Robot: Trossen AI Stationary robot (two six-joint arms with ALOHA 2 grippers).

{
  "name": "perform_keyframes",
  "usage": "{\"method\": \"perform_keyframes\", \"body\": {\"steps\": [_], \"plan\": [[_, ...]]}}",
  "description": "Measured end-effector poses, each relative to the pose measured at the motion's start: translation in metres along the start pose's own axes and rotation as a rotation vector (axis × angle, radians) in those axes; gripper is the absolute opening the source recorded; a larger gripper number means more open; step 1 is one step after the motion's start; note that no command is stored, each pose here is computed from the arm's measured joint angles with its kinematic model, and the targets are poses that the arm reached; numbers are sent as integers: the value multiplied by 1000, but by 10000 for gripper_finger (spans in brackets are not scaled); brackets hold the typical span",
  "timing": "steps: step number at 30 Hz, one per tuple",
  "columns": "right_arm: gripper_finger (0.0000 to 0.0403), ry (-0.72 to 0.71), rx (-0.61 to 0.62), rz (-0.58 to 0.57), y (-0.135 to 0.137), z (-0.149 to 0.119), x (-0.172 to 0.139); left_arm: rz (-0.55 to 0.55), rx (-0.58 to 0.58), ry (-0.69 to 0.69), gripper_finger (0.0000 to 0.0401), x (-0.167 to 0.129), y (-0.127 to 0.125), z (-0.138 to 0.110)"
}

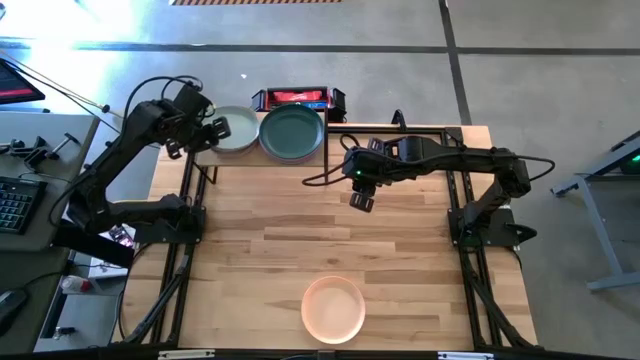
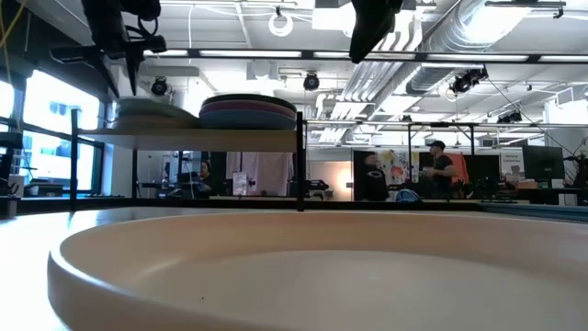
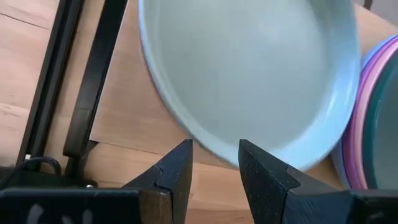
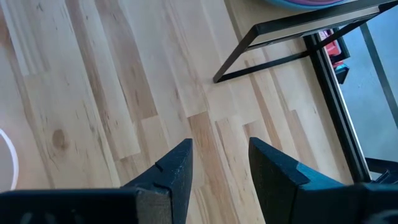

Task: Place and stack plates onto a shelf
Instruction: Stack the light green plate on top of the brown plate on the shelf

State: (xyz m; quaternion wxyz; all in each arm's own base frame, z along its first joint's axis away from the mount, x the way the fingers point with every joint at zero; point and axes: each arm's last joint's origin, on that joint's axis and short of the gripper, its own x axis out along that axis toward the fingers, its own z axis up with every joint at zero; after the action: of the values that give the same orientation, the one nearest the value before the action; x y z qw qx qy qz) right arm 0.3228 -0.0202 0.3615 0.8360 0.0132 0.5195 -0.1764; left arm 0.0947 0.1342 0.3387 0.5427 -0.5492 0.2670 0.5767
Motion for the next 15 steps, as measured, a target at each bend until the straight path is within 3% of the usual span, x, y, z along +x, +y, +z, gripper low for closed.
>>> {"method": "perform_keyframes", "body": {"steps": [15], "plan": [[135,17,-11,4,3,-2,-1,12,73,58,118,3,-1,-2]]}}
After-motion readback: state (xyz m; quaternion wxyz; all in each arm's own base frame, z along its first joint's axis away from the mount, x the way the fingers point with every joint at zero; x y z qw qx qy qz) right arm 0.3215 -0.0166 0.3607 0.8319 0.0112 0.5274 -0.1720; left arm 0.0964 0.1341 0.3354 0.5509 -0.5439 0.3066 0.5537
